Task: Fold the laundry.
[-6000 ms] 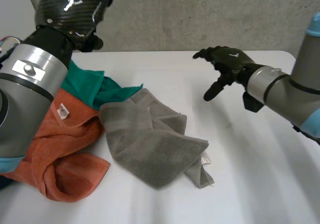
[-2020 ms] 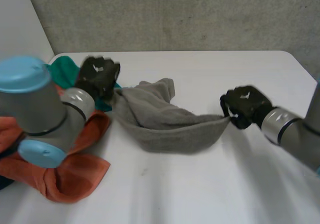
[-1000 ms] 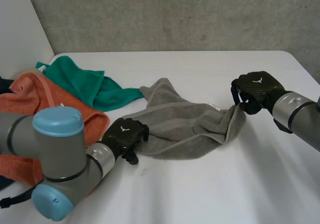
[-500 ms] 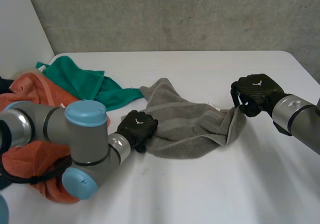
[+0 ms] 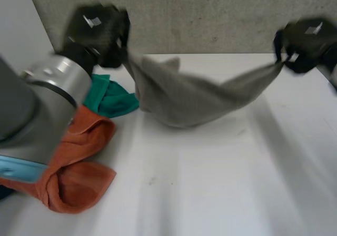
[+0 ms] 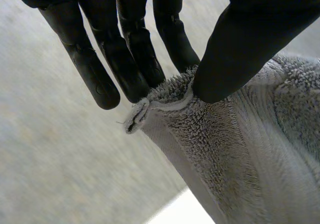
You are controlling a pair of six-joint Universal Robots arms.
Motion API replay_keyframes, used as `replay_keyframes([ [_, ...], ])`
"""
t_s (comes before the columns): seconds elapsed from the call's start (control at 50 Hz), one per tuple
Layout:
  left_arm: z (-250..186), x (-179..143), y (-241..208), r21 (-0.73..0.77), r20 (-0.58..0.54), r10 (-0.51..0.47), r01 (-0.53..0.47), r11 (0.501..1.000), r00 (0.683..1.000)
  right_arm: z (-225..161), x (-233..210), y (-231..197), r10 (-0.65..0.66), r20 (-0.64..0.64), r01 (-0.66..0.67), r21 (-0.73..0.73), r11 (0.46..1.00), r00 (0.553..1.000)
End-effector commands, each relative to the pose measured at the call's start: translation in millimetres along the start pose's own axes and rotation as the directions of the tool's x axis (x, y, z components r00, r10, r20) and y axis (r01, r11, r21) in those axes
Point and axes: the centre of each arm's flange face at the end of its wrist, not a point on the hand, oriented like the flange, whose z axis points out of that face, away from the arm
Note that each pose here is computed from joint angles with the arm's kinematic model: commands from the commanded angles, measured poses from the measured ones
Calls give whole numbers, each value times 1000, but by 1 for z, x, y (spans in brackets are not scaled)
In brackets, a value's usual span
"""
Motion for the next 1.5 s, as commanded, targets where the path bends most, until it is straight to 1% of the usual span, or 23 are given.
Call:
replay_keyframes([
  [0.02,-10,-35,-48,72,94,14,-21,997,995,-27,37,-66,-81,-96,94,149,984,992],
  [0.12,-8,-48,-45,26,123,30,-33,999,992,-31,38,-67,-93,-77,102,122,987,993],
  [0.18,-1,-46,-23,-58,104,37,-31,998,994,-28,21,-60,-127,-26,129,94,987,992],
  [0.28,18,-39,35,-209,63,68,-53,976,996,-6,2,-20,-166,27,167,-24,986,986],
  [0.34,33,-42,51,-215,68,89,-73,974,994,10,-2,-3,-163,29,164,-52,985,986],
  [0.42,66,-52,51,-105,113,109,-97,990,988,43,1,11,-161,-34,160,-25,987,986],
  [0.5,98,-68,4,161,209,101,-136,978,973,71,24,-4,-117,-188,139,107,985,975],
  [0.52,103,-74,-22,274,249,76,-145,951,966,76,38,-19,-87,-252,138,192,972,964],
  [0.58,106,-82,-60,418,297,29,-157,895,954,78,53,-45,-25,-312,135,337,932,950],
  [0.6,103,-85,-81,492,314,-4,-159,856,949,74,61,-62,12,-337,141,426,893,941],
  [0.68,94,-85,-114,575,311,-33,-160,803,950,58,75,-97,62,-356,167,577,800,932],
  [0.72,90,-82,-117,572,298,-27,-156,805,954,52,76,-102,54,-348,172,585,792,936],
  [0.8,80,-78,-109,513,271,-14,-132,848,962,47,60,-92,-5,-257,150,551,821,967],
  [0.88,66,-74,-87,430,242,-11,-97,898,970,49,42,-63,-40,-157,109,459,882,987],
  [0.98,49,-64,-66,394,178,-8,-64,917,984,63,20,-8,23,-43,-10,283,959,999],
  [1.08,34,-58,-63,392,143,15,-71,917,990,74,-5,41,155,38,-156,45,987,987],
  [1.16,23,-60,-78,415,153,41,-102,904,987,80,-40,66,318,106,-303,-137,943,942],
  [1.24,16,-68,-95,429,185,60,-135,893,981,86,-72,76,481,157,-442,-229,867,862],
  [1.26,12,-71,-102,430,191,60,-139,892,980,88,-91,77,530,194,-480,-254,840,825],
  [1.32,6,-73,-113,434,194,56,-137,891,979,92,-116,81,588,240,-520,-293,802,772],
  [1.34,2,-73,-119,432,192,52,-132,892,980,94,-132,81,616,270,-540,-306,784,740],
  [1.42,-11,-74,-137,445,192,33,-117,888,981,106,-164,82,664,322,-591,-303,748,675],
  [1.5,-25,-71,-155,464,184,13,-99,880,983,117,-196,84,727,348,-661,-305,685,592],
])
